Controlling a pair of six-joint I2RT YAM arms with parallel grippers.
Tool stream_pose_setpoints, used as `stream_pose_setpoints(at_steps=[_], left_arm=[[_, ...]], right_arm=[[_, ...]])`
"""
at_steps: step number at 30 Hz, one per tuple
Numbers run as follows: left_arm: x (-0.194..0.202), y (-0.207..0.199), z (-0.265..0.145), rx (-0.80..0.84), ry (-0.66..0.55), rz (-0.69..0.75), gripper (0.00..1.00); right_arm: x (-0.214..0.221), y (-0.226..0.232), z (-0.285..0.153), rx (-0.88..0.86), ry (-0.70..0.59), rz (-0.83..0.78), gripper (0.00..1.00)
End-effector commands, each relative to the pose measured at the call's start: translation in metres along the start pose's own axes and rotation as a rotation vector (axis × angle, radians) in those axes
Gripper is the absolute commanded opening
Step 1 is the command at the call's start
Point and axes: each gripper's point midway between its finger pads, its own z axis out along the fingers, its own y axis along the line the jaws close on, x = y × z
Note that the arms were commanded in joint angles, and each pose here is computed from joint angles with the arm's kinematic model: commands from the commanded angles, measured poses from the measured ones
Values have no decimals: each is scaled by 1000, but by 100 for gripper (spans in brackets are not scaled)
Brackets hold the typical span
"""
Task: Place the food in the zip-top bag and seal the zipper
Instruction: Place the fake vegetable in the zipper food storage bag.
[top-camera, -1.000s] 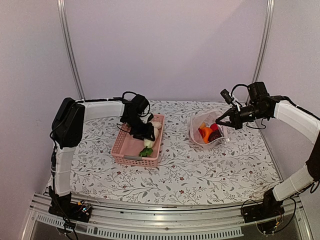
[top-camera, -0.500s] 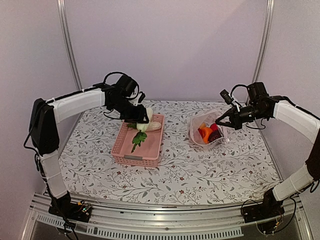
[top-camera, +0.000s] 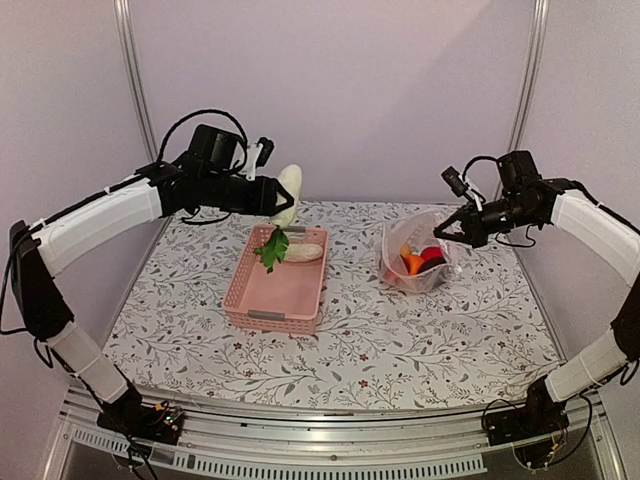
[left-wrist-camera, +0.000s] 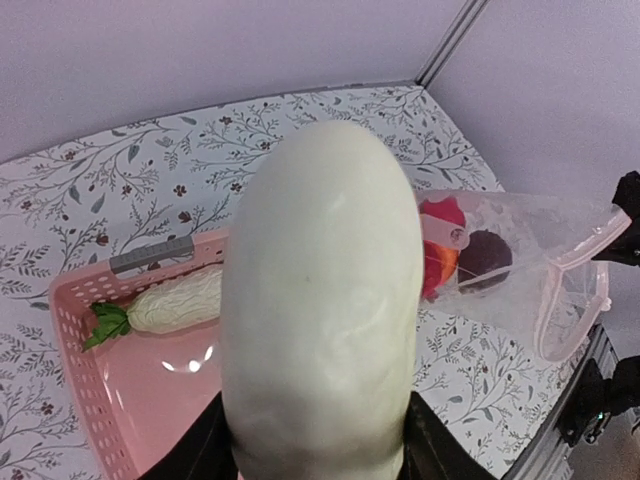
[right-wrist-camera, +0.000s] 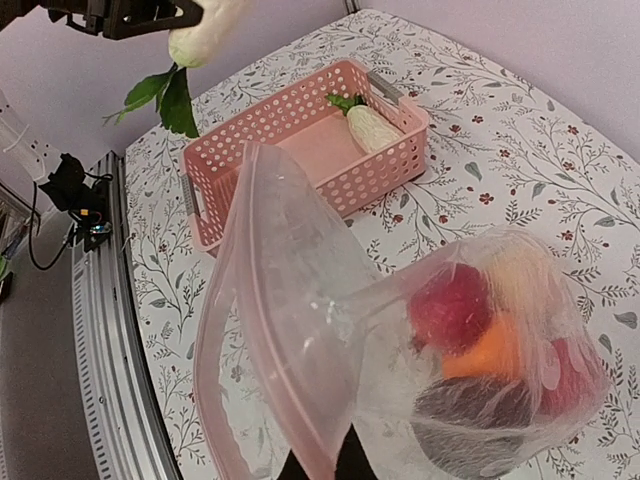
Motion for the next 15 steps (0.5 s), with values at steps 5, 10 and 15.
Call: stream_pose_setpoints(at_steps=[5,10,15], left_arm=[[-58,-102,-84,256,-419,268,28],[-60,-155,-132,414,-639,389,23],[-49,-189,-149,544,-744,460,23]], right_arm=[[-32,36,-25,22,55,-78,0],[-29,49,-20,-2,95,-82,0],[-14,49,-8,-25,139,-56,0]])
